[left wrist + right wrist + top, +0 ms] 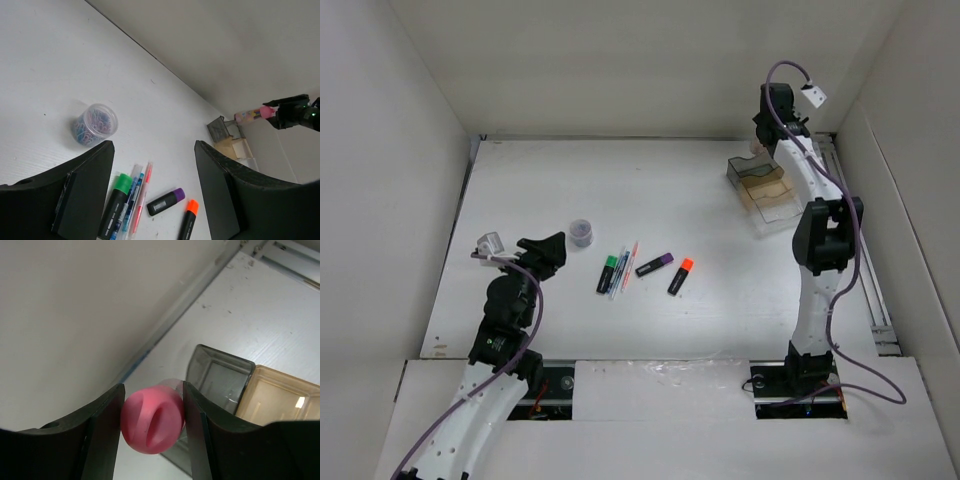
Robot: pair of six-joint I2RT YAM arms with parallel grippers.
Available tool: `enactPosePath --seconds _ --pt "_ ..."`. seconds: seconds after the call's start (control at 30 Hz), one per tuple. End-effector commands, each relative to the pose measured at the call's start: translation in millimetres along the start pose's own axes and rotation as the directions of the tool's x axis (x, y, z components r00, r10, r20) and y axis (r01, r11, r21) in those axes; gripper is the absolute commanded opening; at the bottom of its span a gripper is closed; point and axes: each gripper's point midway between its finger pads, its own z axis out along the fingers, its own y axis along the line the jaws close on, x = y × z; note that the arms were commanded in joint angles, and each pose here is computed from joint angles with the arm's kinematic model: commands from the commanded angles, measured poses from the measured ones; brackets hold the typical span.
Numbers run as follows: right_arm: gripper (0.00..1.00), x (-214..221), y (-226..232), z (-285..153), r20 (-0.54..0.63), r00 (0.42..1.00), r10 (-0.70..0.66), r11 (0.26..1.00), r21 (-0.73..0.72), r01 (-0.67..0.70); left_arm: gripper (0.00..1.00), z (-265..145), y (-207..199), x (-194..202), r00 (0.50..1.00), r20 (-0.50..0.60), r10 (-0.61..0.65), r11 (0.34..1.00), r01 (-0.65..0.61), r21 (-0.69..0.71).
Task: Sort the stationery into containers
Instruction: Place the stationery in the storage box.
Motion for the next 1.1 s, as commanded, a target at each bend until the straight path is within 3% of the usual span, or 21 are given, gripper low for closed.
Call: enactPosePath --seconds 0.0,0.37,0.63,0.73,0.9,1.0,1.07 --pt "0.22 -36.8 4.8 3.4 0.043 0.999 0.018 0.999 -0.03 -0.016 0.63 1.5 -7.1 0.5 1.0 0.0 0.008 0.999 -0.008 0.038" --pt "0.21 -4.6 -39.0 39.8 0.031 0.997 -0.067 0.993 0.099 0.064 0.63 0.3 -12.1 -4.8 1.0 0.027 -0.004 0.998 0.002 0.067" --pt "0.31 30.1 -53.7 59.7 -0.015 0.994 -0.104 0.985 0.135 0.106 0.63 3.8 -6.6 4.7 1.0 -0.009 0.008 0.999 -0.008 0.045" --pt "0.39 31.1 -50.4 58.4 -0.03 0.994 -0.103 0.987 0.119 0.106 0.63 4.2 -9.9 1.6 1.0 0.003 0.004 0.998 -0.004 0.057" --pt "0.69 18.6 -41.4 49.1 -0.025 0.996 -0.088 0.992 0.089 0.09 0.63 3.9 -6.0 5.2 1.0 -0.01 0.009 0.999 -0.008 0.044" --pt "0.8 -0.3 -32.9 35.6 -0.009 0.998 -0.061 0.996 0.065 0.062 0.63 4.6 -7.3 4.3 1.0 0.0 0.005 0.999 -0.005 0.054" --pt "0.82 -14.2 -26.8 21.4 -0.005 0.999 -0.046 0.998 0.035 0.046 0.63 4.3 -5.0 6.4 1.0 -0.008 0.008 0.999 -0.008 0.046"
